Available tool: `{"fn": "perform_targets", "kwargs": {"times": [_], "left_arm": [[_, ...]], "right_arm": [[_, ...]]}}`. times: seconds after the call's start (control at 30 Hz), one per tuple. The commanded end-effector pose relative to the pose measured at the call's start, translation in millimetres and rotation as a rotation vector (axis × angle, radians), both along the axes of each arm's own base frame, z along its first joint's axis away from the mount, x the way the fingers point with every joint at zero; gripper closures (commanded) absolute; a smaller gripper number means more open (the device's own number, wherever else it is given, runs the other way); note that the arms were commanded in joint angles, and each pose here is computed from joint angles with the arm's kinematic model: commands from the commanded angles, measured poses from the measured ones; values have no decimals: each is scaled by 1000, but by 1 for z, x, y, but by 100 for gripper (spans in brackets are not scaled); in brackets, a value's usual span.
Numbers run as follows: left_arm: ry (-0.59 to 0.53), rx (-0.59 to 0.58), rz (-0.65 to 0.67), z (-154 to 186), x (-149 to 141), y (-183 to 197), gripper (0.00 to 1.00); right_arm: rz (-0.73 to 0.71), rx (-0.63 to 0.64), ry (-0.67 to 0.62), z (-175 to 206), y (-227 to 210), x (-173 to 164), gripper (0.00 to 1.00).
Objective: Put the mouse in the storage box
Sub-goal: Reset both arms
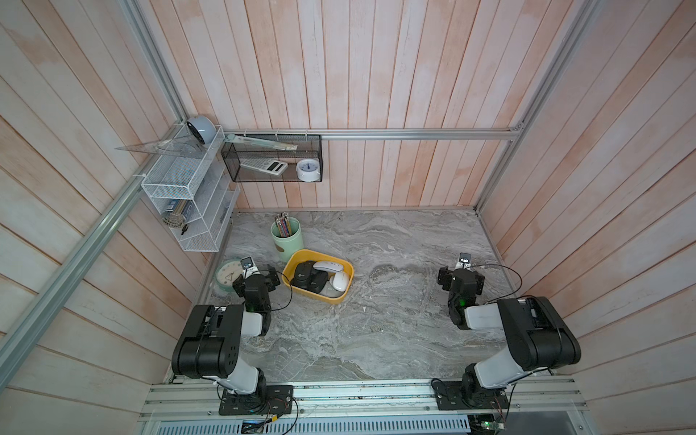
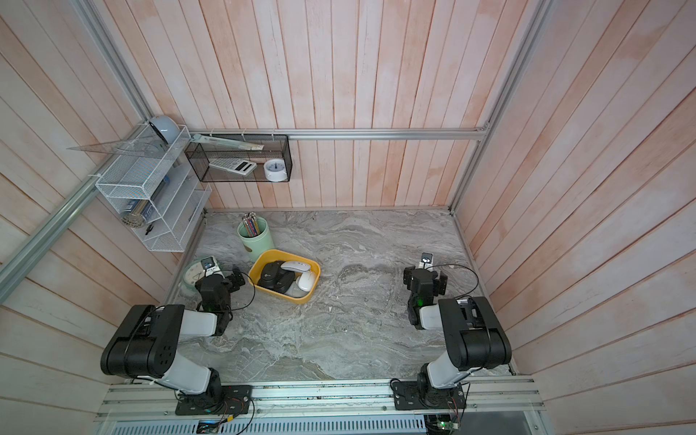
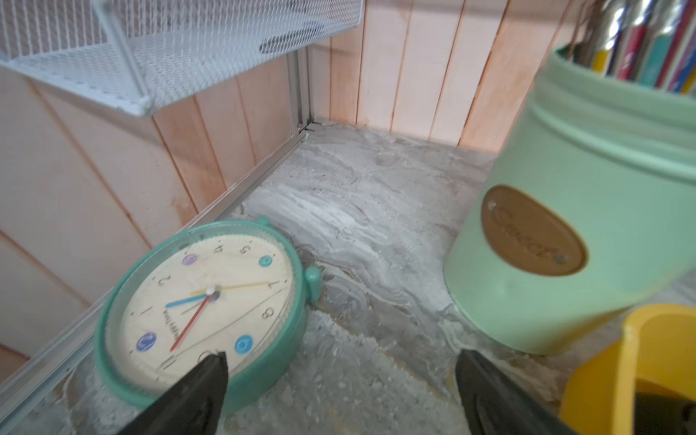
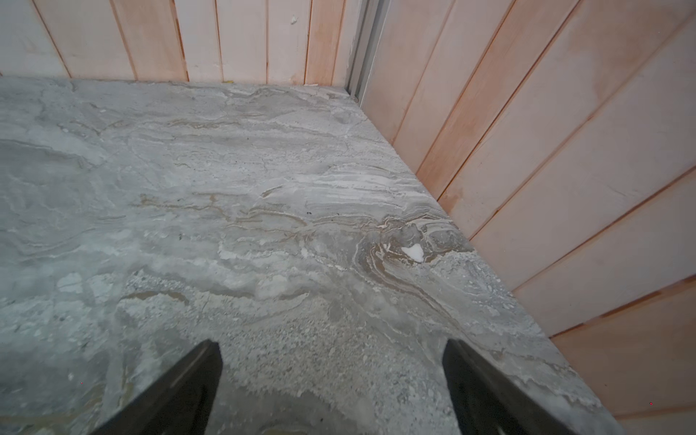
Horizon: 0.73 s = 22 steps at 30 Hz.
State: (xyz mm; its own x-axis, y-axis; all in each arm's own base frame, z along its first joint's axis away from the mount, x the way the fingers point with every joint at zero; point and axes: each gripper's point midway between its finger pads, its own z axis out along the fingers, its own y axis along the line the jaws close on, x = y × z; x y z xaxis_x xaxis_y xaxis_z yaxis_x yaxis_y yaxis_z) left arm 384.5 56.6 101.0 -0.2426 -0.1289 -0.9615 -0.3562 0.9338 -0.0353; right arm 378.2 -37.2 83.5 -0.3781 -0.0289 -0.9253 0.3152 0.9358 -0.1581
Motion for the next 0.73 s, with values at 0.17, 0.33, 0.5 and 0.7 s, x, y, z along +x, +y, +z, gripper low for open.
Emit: {"fn": "perform_targets", "kwargs": {"times": [0.17,0.33,0.5,0.7], "left_arm": [[-38,9,-18,12,5,-2,0],[-32,12,-40,10,7,-5,0],[-24,9,-47,10,10,-6,0],[-27,19,-45,10,8,-6,0]], "right_arm": [[41,53,-87,14,9,9,2],[40,50,-91,15,9,9,2],[43,51,-90,14,10,9,2],[42,51,-91,15,9,10,2]]}}
